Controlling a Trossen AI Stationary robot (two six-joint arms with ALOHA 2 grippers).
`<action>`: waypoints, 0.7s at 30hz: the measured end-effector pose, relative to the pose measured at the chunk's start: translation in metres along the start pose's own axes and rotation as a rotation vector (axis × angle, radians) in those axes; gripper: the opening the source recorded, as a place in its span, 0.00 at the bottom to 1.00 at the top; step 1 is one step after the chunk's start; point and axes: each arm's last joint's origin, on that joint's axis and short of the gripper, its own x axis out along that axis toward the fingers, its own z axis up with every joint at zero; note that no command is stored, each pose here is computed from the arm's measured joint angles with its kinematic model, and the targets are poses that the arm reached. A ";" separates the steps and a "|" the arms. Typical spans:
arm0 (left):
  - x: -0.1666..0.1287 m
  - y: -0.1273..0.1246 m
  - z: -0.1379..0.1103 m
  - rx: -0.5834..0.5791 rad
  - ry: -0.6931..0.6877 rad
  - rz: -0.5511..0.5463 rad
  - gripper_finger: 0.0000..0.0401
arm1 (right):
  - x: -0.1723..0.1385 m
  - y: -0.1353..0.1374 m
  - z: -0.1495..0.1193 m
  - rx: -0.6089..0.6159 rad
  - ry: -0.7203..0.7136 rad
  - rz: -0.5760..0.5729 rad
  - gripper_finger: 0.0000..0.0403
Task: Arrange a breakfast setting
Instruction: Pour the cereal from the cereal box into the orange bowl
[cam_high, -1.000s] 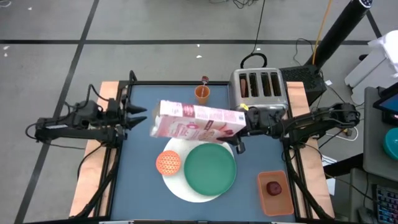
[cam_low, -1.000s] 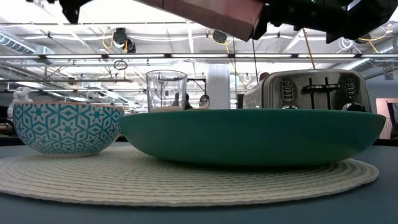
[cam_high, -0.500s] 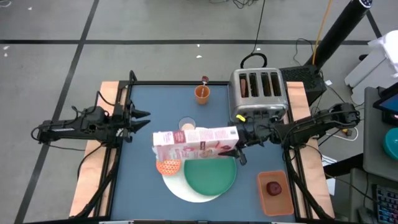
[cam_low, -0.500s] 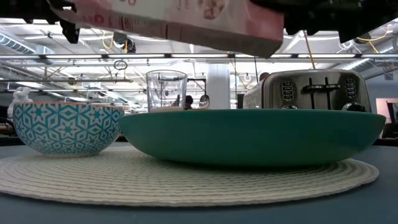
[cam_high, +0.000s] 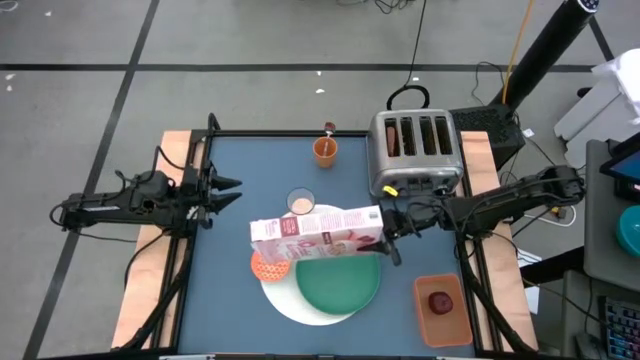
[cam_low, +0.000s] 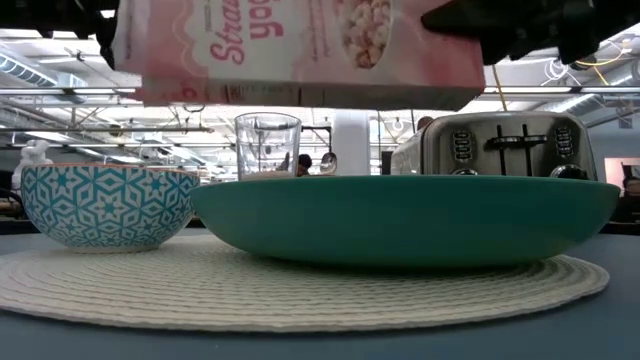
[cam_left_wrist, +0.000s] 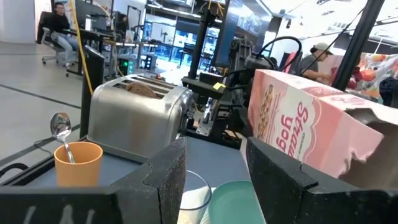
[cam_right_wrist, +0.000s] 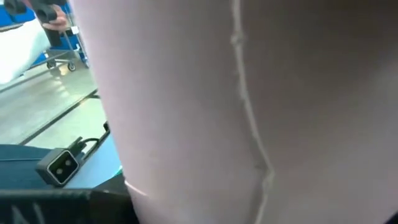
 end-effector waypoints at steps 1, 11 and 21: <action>0.000 0.000 0.000 0.000 0.000 0.000 0.43 | -0.002 0.000 0.001 0.012 0.003 0.000 0.55; 0.000 0.000 0.000 0.001 0.000 0.001 0.43 | -0.006 0.001 -0.005 0.057 0.080 -0.009 0.55; 0.000 0.000 0.000 -0.001 -0.004 0.000 0.43 | -0.012 0.003 0.007 0.029 -0.013 0.008 0.55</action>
